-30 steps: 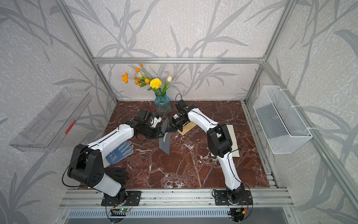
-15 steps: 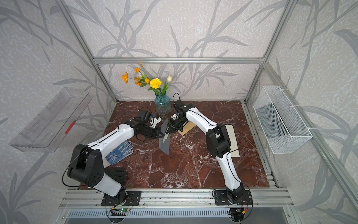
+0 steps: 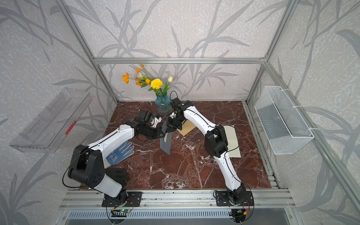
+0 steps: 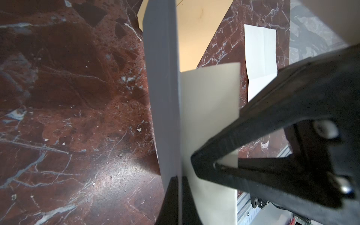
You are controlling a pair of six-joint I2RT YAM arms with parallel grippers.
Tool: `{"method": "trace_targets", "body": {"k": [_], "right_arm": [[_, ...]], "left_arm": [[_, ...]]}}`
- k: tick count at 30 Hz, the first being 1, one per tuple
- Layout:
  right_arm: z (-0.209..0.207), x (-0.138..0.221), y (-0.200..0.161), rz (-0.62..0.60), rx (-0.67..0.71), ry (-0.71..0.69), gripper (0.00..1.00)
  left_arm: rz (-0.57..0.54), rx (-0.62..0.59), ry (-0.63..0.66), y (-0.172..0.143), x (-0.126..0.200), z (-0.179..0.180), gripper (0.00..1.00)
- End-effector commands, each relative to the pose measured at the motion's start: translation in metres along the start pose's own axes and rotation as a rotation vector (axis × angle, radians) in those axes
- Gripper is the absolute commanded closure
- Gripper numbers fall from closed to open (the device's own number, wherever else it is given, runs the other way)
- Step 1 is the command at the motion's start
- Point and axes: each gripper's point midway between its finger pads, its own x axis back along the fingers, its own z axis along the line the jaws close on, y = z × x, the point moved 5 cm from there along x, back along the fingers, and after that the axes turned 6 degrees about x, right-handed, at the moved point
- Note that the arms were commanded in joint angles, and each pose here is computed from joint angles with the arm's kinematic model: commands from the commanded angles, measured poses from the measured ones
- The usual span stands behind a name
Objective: Fold the letter paper in half and place it into the envelope
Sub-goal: Place the letter paper in the envelope.
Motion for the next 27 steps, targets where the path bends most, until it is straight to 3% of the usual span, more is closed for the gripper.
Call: {"method": "trace_targets", "body": {"k": [1, 12, 21, 27], "right_arm": [[-0.013, -0.009, 0.005, -0.011, 0.022, -0.110, 1.00], [-0.020, -0.014, 0.003, -0.010, 0.077, -0.194, 1.00], [-0.004, -0.003, 0.016, -0.009, -0.066, 0.046, 1.00], [-0.015, -0.009, 0.020, -0.019, -0.177, 0.176, 1.00]], "left_arm": [[-0.048, -0.046, -0.085, 0.009, 0.019, -0.027, 1.00], [-0.051, -0.046, -0.094, 0.013, 0.019, -0.029, 1.00], [-0.037, -0.038, -0.095, 0.007, 0.016, -0.025, 1.00], [-0.029, -0.034, -0.090, 0.003, 0.015, -0.022, 1.00]]}}
